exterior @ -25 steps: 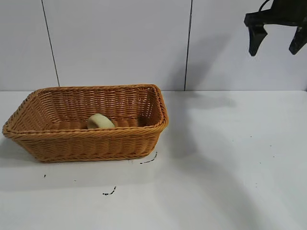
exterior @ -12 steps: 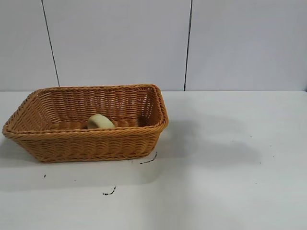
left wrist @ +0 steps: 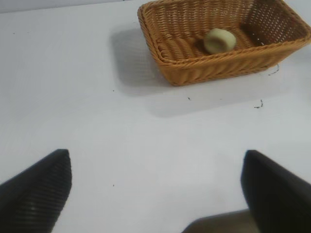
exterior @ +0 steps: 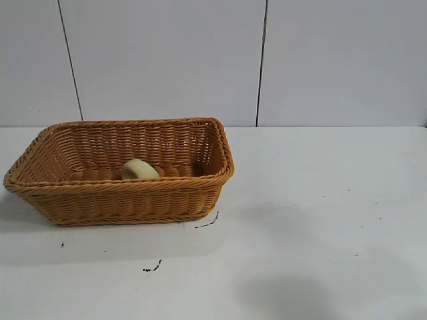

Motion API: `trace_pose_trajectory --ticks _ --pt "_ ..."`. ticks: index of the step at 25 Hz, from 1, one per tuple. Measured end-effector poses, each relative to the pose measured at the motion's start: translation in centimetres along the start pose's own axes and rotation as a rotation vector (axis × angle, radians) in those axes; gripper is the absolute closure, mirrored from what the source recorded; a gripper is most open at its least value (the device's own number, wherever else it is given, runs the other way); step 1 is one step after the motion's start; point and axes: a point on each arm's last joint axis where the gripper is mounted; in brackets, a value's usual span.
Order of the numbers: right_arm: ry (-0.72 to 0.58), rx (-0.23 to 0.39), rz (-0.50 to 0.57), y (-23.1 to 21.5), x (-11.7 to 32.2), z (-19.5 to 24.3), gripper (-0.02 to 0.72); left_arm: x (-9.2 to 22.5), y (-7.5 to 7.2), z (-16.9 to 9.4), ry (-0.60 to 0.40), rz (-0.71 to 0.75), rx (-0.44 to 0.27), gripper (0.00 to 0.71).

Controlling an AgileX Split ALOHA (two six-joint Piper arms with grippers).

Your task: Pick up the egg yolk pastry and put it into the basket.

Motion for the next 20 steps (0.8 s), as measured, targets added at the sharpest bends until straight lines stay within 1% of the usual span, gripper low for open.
trace_pose_trajectory --ticks 4,5,6,12,20 --pt "-0.134 -0.023 0.004 -0.4 3.8 -0.7 0.057 0.0 0.0 0.0 0.000 0.000 0.000 0.015" --pt "-0.210 -0.032 0.004 -0.5 4.8 -1.4 0.057 0.0 0.0 0.0 0.000 0.000 0.000 0.015" --pt "-0.262 -0.038 0.003 -0.6 5.3 -2.0 0.057 0.0 0.0 0.0 0.000 0.000 0.000 0.015" --pt "-0.452 -0.069 0.006 -0.8 7.5 -4.0 0.057 0.0 0.0 0.0 0.000 0.000 0.000 0.015" --pt "-0.470 -0.079 0.009 -0.8 7.7 -4.2 0.057 0.0 0.0 0.0 0.000 0.000 0.000 0.015"
Point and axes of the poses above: a point on each arm's last joint axis where the gripper is mounted, z pointing out along that axis toward the gripper, y along the wrist's bending axis when the last joint is at zero, x = y × z, and after that the axes turned 8 degrees about z, right-handed
